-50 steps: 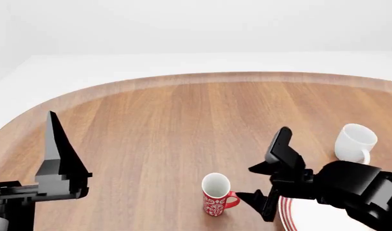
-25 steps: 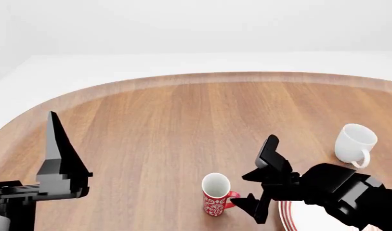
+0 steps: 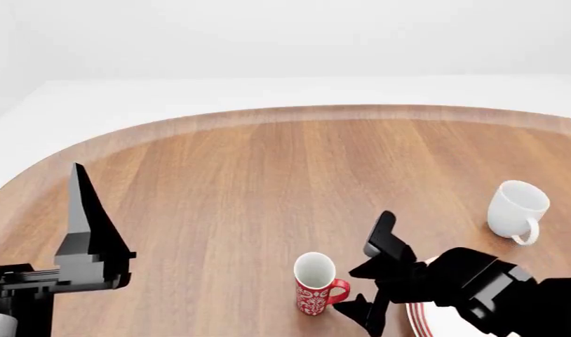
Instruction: Pick up the red mug and put it on the plate
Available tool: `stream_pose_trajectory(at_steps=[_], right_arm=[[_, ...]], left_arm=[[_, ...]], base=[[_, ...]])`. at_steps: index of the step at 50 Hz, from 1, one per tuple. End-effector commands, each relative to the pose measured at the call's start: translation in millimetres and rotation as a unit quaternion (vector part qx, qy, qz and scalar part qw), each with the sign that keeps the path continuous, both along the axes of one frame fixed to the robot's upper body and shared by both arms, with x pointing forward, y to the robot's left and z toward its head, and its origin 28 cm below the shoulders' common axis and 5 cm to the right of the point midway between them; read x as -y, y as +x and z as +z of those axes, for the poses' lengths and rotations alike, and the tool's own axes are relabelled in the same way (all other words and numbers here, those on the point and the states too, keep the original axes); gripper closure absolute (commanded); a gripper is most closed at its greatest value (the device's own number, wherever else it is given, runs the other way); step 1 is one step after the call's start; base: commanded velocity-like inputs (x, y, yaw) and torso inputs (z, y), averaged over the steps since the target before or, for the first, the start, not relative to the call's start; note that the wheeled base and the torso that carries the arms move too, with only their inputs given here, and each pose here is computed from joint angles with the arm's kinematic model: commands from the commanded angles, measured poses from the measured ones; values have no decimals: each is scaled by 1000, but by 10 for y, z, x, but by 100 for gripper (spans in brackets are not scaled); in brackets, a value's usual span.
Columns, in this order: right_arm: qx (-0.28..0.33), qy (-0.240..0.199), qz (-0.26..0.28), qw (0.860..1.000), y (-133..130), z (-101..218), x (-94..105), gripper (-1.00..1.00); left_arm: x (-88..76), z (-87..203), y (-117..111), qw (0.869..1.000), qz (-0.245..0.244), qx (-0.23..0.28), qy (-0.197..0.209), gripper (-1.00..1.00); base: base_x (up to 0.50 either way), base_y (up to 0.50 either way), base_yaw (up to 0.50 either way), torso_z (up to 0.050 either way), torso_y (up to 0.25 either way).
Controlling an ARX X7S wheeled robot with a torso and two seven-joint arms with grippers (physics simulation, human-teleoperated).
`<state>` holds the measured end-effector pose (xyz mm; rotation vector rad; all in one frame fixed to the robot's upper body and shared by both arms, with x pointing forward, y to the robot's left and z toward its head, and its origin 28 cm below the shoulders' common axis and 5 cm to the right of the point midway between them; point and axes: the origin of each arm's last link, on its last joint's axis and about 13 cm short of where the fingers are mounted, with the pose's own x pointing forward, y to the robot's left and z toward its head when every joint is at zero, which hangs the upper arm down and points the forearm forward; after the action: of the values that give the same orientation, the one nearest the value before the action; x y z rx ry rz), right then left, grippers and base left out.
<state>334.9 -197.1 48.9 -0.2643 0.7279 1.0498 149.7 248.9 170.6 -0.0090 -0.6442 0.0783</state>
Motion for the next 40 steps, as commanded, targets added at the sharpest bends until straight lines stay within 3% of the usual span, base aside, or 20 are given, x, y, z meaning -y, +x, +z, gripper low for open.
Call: stream_pose_trajectory(at_steps=[1,14,15,34,40], right_arm=[[-4,-4,2,1000,23,-36,-15,-100],[7,-4,8,1000,111,-57,-56,-100],[10,-7,7,1000,117,-60,-55,100],[21,-1,15,1000,24,-74,-51,100],[38,0,9,999,-30,68,-26,100]], left_arm=[[-2,-3,3,1000,0,0,0,-100],[-7,-1,9,1000,0,-2,0,-100],[-7,0,11,1000,1,-2,0,-100],[0,-8,9,1000,1,-2,1,-100],[-4,-15,14,1000,2,-2,0,-100]], base=[[0,0,0,0,0],[0,0,0,0,0],[0,0,0,0,0],[0,0,0,0,0],[0,0,0,0,0]])
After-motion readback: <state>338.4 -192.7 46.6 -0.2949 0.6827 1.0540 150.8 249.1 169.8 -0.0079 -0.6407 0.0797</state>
